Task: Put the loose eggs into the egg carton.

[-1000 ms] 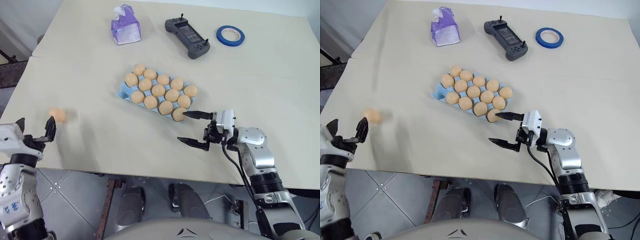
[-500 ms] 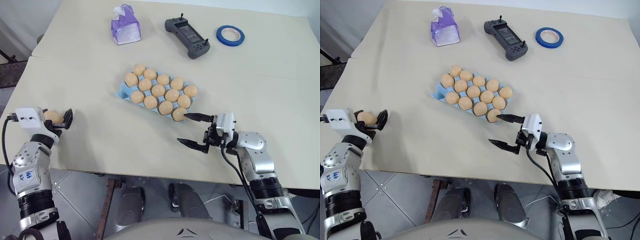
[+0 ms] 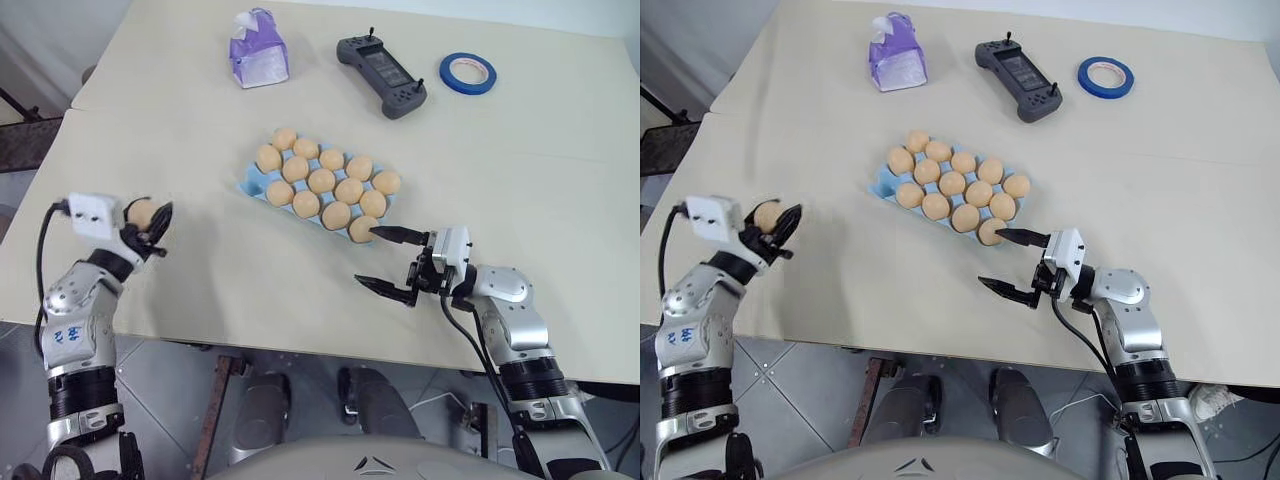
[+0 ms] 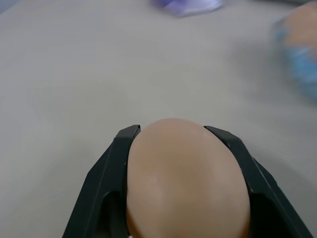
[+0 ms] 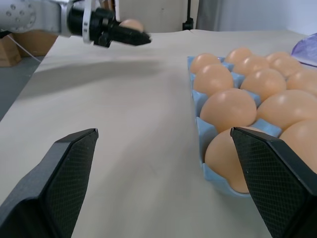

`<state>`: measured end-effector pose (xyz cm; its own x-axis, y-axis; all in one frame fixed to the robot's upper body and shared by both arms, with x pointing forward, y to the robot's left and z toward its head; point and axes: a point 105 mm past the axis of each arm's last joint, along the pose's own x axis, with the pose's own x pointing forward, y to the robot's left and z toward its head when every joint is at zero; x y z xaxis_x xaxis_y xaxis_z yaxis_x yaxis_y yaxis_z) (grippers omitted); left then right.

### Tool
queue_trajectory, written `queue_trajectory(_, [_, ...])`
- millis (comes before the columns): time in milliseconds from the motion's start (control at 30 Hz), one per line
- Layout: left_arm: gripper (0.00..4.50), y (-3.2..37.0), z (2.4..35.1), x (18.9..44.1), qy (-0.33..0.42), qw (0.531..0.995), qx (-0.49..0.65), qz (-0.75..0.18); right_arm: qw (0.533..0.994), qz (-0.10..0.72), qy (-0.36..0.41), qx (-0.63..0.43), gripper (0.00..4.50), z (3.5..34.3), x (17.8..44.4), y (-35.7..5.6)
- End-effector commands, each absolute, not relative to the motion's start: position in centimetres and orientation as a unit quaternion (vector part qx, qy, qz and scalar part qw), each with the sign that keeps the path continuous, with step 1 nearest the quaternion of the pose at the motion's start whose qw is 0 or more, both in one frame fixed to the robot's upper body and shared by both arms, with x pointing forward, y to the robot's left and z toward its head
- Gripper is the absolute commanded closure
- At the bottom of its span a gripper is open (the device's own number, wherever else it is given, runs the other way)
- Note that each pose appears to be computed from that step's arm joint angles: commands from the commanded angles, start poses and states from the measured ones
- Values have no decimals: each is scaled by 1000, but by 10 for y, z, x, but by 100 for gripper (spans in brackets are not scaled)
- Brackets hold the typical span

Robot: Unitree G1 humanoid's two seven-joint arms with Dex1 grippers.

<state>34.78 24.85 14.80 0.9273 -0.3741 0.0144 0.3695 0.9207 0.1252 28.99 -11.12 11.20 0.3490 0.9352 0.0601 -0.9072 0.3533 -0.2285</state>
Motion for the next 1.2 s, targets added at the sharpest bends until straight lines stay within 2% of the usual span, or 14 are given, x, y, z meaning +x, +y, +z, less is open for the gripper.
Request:
queue_trajectory(33, [269, 209, 165, 368, -22, 959, 82, -272, 821, 550, -119, -94, 0, 125, 290, -113])
queue_trajectory(233, [269, 182, 171, 400, -13, 944, 91, -316, 832, 532, -125, -91, 0, 129, 288, -113])
queue_trajectory(433, [269, 170, 164, 408, 0, 933, 95, -346, 842, 517, -128, -86, 0, 130, 285, -112])
queue_trajectory(733, [3, 176, 173, 396, -15, 925, 86, -370, 850, 506, -125, -83, 0, 123, 279, -116])
queue_trajectory(1000, [3, 207, 171, 367, -7, 916, 112, -385, 853, 498, -121, -95, 0, 122, 280, -126])
queue_trajectory(1200, [3, 237, 153, 319, 41, 887, 177, -424, 875, 454, -88, -144, 0, 127, 284, -177])
